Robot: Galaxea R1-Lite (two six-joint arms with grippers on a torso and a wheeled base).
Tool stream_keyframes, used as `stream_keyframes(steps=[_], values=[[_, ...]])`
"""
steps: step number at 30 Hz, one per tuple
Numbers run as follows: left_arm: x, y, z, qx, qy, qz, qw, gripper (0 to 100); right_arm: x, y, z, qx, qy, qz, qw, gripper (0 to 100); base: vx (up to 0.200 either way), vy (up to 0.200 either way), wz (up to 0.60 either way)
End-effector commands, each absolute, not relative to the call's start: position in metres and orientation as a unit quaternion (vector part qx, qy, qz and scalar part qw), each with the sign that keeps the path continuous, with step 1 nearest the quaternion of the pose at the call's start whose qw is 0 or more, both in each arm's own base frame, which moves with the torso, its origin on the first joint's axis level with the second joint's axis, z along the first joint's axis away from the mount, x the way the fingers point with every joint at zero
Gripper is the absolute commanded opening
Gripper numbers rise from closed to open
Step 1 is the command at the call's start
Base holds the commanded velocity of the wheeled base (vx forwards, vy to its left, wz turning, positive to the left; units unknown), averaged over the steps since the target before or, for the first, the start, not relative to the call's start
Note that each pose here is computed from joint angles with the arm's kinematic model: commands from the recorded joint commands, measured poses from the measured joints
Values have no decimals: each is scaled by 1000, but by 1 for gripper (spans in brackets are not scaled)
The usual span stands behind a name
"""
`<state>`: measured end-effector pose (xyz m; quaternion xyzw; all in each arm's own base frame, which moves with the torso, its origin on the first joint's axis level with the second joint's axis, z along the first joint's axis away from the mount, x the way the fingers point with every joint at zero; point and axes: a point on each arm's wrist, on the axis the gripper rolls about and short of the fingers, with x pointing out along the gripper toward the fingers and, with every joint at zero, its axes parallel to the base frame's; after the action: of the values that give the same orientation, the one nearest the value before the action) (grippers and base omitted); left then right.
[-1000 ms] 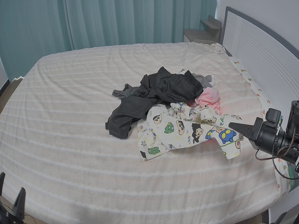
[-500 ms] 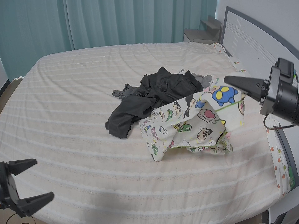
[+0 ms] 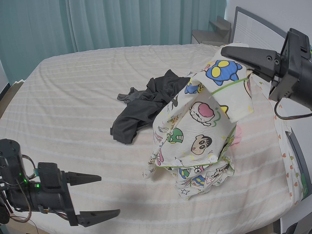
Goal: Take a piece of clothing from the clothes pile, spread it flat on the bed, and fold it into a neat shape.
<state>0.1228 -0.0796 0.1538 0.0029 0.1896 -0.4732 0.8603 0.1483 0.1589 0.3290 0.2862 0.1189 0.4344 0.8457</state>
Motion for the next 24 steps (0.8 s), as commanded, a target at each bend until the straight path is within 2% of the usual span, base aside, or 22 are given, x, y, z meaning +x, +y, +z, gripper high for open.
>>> stream_keyframes(steps=[1,4,8,14,24], values=[[145,-100,114,14,270,-477,836,100,144,170,333,285,121,450,837,0,0,0,0],[168,-112,93,32,277,-429,859,100,141,169,335,286,118,454,836,0,0,0,0],[183,-120,85,31,252,-408,877,100,139,167,335,288,115,447,839,0,0,0,0],[199,-139,65,28,240,-411,879,100,138,165,341,292,105,449,838,0,0,0,0],[194,-178,44,-10,210,-404,890,100,141,166,343,294,101,445,840,0,0,0,0]])
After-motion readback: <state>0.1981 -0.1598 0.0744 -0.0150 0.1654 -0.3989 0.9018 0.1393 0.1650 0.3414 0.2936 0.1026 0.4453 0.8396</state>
